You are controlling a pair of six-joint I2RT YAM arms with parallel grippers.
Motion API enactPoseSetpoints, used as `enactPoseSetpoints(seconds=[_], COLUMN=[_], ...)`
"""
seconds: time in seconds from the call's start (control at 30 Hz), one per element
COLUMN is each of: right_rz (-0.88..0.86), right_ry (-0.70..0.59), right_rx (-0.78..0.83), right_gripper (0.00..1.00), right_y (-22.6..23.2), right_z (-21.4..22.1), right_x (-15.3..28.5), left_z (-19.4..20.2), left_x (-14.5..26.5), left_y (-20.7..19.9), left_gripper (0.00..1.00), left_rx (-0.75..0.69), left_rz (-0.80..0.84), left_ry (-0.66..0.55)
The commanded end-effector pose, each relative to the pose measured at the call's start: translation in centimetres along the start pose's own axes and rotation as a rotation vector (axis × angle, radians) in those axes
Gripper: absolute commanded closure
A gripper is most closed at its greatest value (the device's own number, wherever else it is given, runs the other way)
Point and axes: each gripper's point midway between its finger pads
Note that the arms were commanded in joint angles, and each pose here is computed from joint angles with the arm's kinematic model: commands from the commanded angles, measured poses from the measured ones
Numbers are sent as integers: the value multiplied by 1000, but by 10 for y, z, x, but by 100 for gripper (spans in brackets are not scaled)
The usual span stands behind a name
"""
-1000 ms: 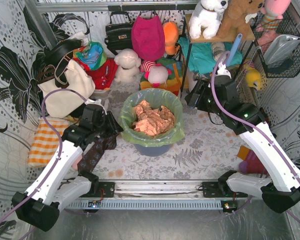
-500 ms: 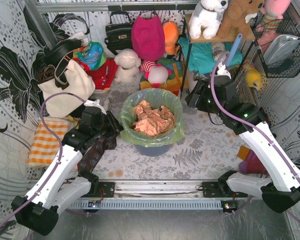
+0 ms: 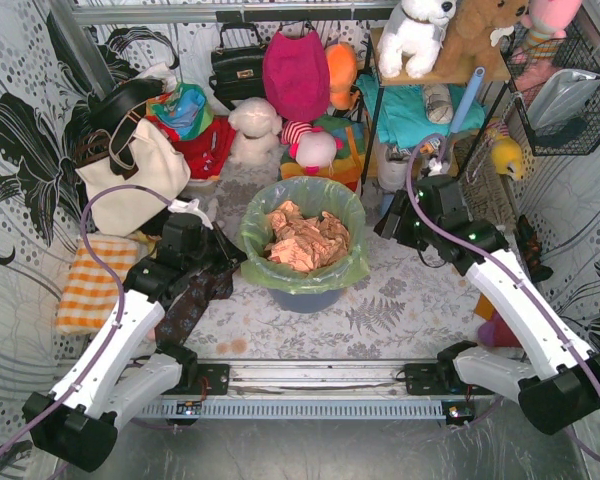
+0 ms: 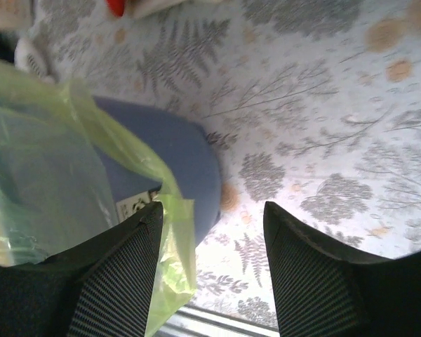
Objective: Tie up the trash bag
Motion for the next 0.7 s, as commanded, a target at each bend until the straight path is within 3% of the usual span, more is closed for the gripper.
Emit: enactPoseSetpoints(seconds=[0.0,0.2,0.67], right_rz=[-260,-338,-368], right_ry=[72,173,257], right_rx=[-1,-43,-84], right_gripper=[42,48,67], right_y=[39,39,33], right_z=[16,48,72], right_x=[3,-4,-18], left_z=[-12,-15,-19], left_x=[4,6,13], left_y=[-15,-17,-19], left_gripper=[90,91,91], left_rx=[-15,-14,-13], left_rz=[68,73,62], left_ry=[-45,-49,-60])
Point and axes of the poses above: each gripper's point midway between its finger pads, its own x axis back along the fingers, its own y axis along the line the jaws close on, z = x × y, and after that the axes turned 9 degrees about -x, right-handed
